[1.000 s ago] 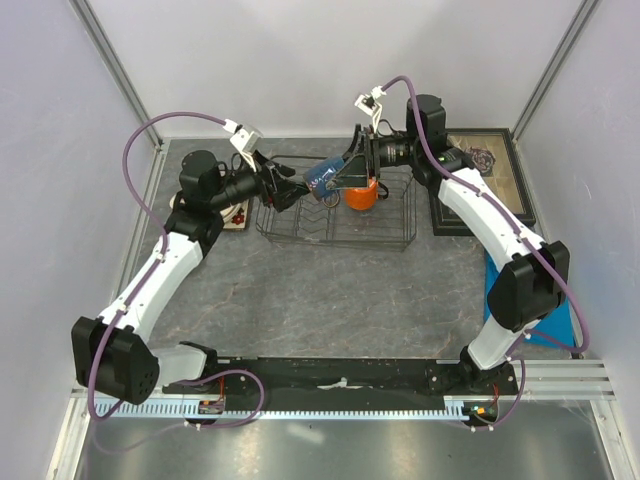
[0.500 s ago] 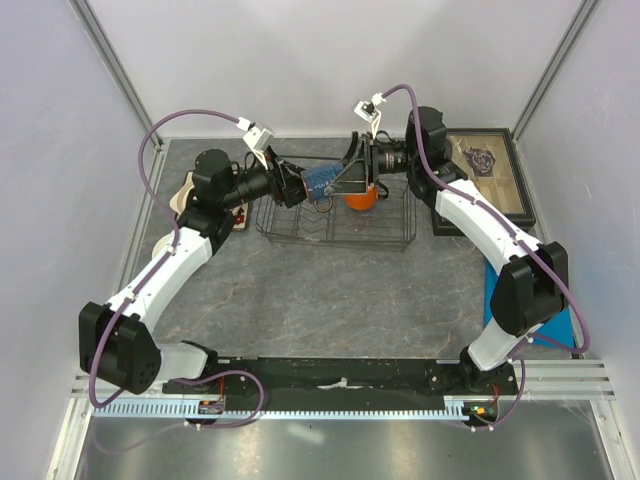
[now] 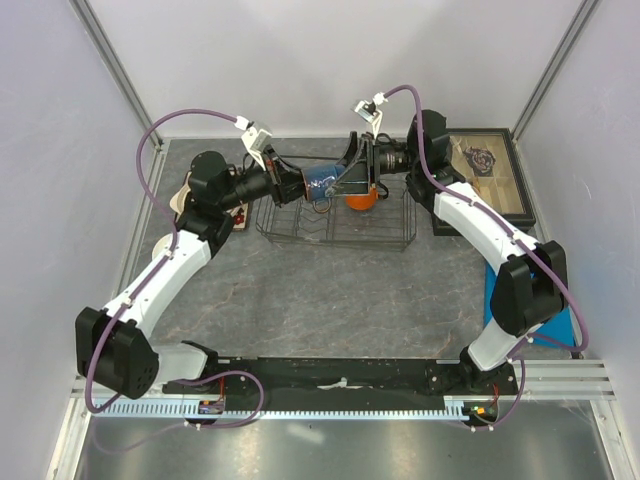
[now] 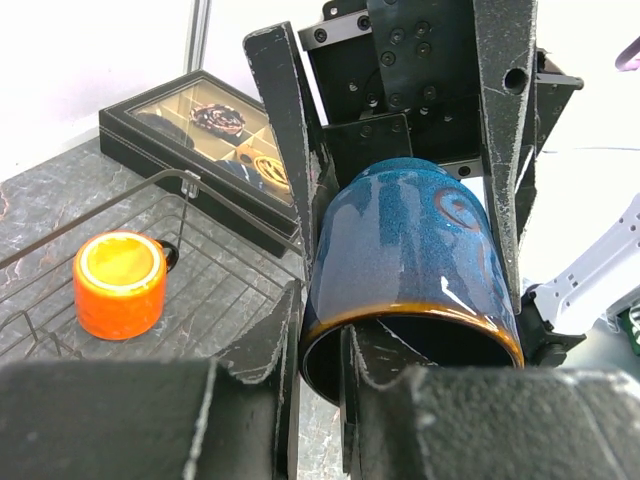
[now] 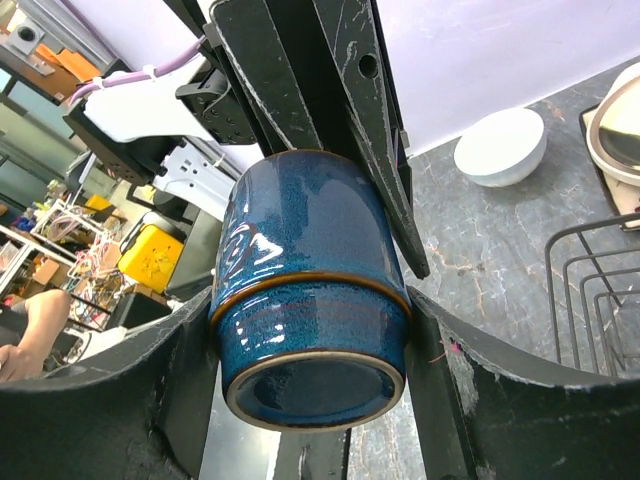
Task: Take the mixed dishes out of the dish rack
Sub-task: Place the cup at the center of the board.
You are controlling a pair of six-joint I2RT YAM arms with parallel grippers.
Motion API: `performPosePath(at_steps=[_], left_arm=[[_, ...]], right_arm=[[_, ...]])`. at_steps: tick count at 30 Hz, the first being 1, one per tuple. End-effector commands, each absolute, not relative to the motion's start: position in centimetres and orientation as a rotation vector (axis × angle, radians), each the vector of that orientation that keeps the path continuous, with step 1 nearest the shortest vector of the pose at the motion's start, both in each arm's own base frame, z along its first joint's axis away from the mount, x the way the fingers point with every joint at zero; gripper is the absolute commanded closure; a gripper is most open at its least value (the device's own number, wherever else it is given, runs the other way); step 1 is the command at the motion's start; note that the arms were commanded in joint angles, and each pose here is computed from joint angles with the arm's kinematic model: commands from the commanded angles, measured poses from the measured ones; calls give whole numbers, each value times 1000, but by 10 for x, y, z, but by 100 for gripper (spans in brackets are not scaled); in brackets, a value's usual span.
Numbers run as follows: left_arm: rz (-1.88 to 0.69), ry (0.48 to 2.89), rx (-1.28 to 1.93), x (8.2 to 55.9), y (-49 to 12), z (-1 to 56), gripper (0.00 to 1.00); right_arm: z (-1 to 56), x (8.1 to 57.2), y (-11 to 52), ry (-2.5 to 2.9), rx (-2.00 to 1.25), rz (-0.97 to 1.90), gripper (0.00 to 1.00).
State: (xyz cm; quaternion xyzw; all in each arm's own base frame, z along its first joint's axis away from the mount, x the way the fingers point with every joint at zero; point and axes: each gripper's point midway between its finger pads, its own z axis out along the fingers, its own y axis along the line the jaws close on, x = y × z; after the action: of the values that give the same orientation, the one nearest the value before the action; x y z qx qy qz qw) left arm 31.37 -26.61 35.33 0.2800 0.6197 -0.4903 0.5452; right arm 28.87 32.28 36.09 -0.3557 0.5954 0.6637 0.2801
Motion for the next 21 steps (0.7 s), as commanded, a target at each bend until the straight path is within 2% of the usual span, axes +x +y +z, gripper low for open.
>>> performPosePath(at_steps=[1, 9, 19, 21], left_arm=[[-1114, 1410, 655, 312, -261, 368, 98], [-1052, 1393, 679, 300, -250, 377, 98], [-988, 1422, 690, 298, -238, 376, 98], [-965, 1459, 685, 299, -232, 373, 99]], right_arm=[[376, 272, 323, 1508, -1042, 1773, 27], [363, 286, 321, 1565, -1024, 1678, 15], [350, 312, 306, 1636, -946, 1583, 11], [348, 322, 302, 1640, -948, 1488, 11]])
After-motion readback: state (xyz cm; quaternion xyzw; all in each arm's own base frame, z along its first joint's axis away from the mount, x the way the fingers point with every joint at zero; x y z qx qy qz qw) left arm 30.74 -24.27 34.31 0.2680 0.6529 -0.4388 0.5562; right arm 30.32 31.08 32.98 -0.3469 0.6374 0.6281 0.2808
